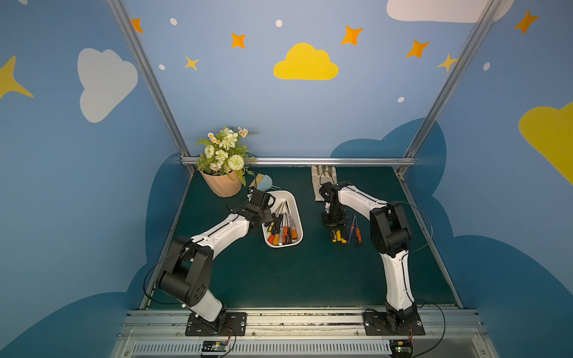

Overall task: Take out the screwdriver from the storage box
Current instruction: Place the screwdriver at the center of the board.

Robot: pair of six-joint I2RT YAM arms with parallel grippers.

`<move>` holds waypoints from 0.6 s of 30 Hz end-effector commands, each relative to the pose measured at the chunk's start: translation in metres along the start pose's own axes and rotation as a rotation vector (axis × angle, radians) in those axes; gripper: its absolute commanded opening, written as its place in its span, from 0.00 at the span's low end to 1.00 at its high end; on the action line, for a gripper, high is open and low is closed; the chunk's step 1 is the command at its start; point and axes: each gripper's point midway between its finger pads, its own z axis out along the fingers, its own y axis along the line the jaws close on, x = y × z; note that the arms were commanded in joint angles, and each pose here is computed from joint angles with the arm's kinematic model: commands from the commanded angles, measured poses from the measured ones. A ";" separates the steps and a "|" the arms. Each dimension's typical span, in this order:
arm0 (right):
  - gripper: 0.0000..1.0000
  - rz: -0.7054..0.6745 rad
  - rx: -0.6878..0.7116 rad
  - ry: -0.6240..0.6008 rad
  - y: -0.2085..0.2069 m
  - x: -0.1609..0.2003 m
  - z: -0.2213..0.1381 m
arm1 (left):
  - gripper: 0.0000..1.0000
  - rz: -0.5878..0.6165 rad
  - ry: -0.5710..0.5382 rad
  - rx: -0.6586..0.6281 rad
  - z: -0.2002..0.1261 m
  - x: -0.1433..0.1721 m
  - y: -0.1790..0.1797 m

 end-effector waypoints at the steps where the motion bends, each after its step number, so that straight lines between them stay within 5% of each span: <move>1: 0.26 0.020 -0.013 -0.033 0.000 -0.001 -0.011 | 0.02 -0.046 -0.085 0.067 -0.014 -0.032 -0.017; 18: 0.28 -0.021 -0.097 -0.301 0.014 -0.010 -0.101 | 0.02 -0.048 -0.088 0.122 -0.014 -0.032 -0.026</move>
